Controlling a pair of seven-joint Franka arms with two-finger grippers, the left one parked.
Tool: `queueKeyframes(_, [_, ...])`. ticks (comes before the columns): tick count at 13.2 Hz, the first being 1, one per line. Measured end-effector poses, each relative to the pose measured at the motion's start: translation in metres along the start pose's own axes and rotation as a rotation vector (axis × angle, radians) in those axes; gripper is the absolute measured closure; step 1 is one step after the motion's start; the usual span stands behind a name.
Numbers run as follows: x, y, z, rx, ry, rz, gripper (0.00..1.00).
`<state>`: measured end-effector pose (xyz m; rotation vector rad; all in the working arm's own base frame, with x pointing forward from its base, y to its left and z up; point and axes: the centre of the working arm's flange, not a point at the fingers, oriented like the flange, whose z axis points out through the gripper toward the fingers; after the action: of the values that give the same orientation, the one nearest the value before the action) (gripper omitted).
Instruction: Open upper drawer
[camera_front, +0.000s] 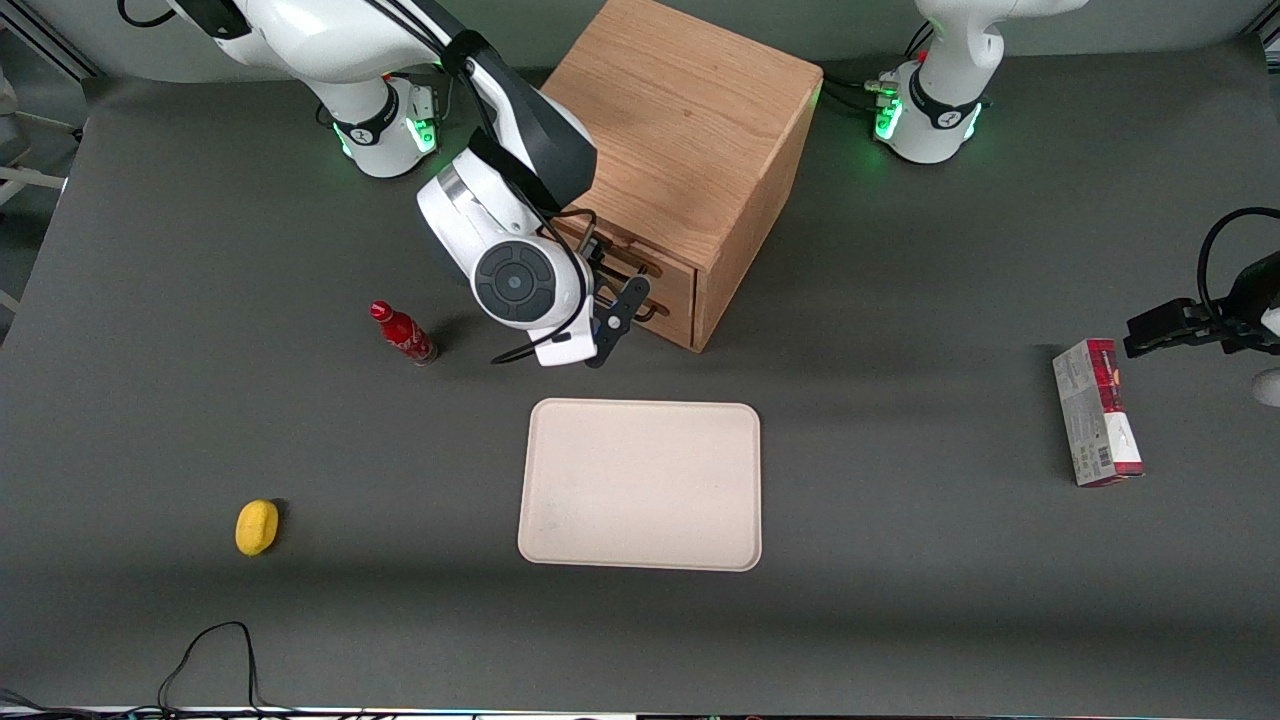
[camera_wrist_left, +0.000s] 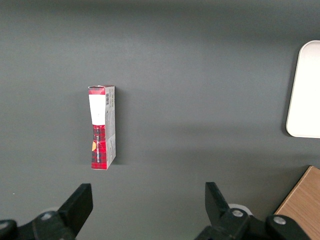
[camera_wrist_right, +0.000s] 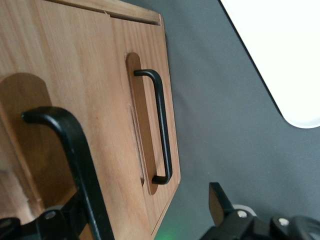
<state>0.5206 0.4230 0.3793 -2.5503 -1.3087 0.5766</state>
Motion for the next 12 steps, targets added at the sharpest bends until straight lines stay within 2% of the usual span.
queueKeyframes(4, [-0.001, 0.012, 0.002, -0.003, 0.001, 0.018, 0.0])
queueKeyframes(8, [-0.006, 0.029, -0.002, -0.033, 0.001, 0.038, 0.0])
queueKeyframes(12, [-0.014, 0.061, -0.015, -0.036, 0.053, 0.077, 0.0])
